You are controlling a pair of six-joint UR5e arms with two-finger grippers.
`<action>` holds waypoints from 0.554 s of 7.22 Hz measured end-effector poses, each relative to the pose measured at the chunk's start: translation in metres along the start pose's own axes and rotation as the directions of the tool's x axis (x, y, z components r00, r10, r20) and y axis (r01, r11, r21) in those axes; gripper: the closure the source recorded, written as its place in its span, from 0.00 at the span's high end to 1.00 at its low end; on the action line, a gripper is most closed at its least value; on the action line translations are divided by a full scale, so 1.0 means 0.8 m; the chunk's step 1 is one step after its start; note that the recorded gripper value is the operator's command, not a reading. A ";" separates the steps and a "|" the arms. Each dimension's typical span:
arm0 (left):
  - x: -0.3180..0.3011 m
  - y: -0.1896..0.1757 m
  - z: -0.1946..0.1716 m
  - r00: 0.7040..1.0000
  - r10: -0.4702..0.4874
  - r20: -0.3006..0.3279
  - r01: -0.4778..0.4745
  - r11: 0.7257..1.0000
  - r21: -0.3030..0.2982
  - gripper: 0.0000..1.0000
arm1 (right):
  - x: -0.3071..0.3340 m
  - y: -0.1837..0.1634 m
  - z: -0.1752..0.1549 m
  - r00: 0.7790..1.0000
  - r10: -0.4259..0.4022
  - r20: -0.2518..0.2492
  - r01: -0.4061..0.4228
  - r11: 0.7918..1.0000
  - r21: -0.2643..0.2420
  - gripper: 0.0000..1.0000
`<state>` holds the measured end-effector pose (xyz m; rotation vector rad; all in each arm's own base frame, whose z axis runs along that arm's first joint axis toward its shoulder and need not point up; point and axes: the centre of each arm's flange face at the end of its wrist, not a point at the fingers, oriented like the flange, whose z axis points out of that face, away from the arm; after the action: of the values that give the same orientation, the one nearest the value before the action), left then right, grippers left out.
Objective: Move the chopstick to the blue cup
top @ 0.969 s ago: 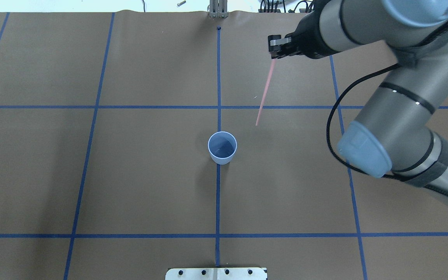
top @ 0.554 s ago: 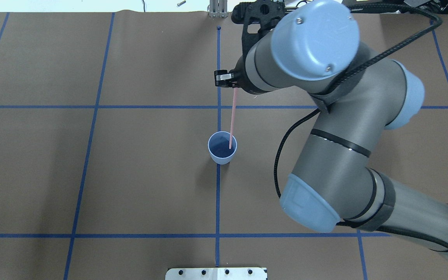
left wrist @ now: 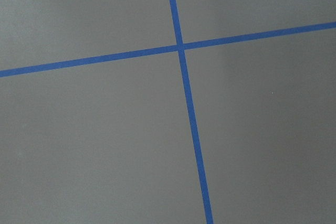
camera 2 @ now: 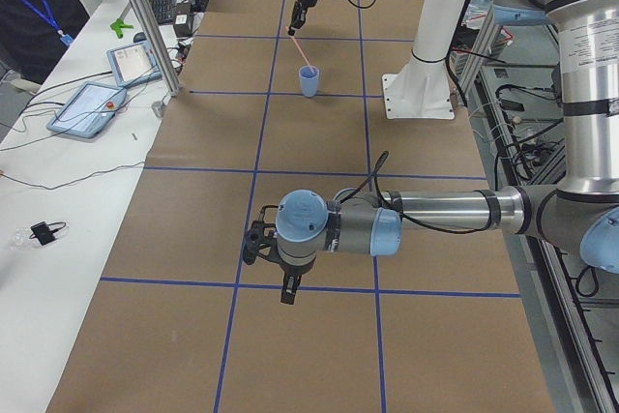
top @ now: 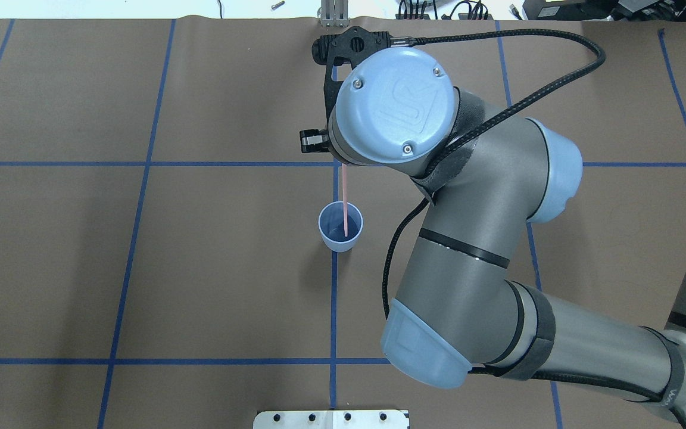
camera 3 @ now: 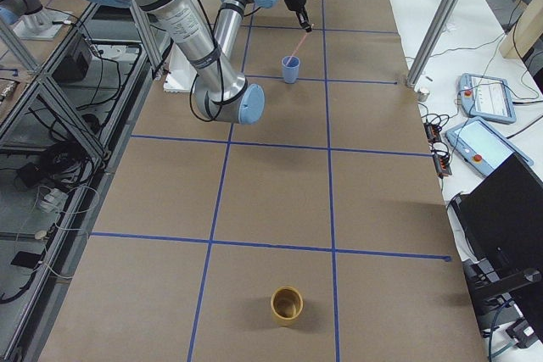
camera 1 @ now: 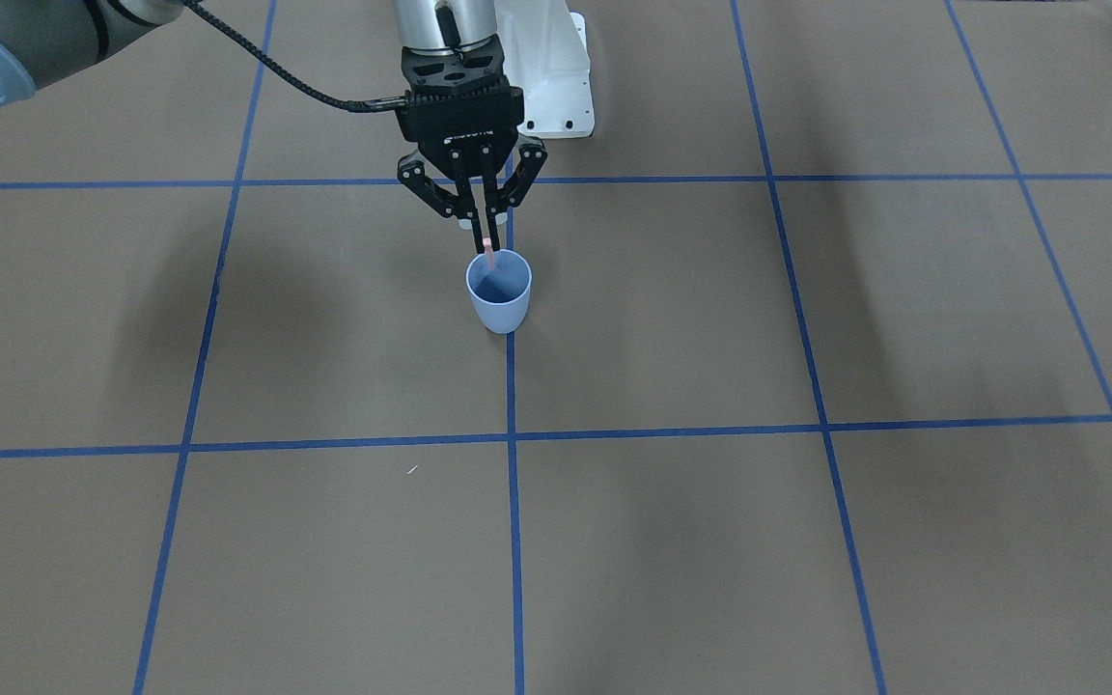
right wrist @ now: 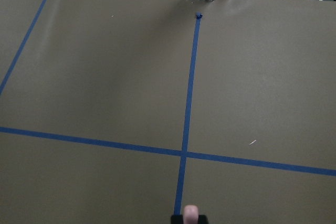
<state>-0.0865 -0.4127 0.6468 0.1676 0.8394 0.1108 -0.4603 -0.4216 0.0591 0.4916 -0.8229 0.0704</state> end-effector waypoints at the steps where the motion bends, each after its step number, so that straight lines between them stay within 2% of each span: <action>1: 0.000 0.000 0.000 1.000 0.001 0.000 -0.001 1.000 0.000 0.98 | -0.007 0.011 0.006 1.000 0.001 -0.009 -0.001 1.000 0.003 0.00; 4: 0.000 0.001 0.001 1.000 0.000 0.000 0.000 1.000 -0.001 0.98 | -0.017 0.031 0.023 0.999 0.007 -0.031 -0.007 1.000 0.003 0.01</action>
<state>-0.0865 -0.4119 0.6475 0.1663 0.8396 0.1111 -0.4887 -0.4064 0.0697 0.4891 -0.7938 0.0852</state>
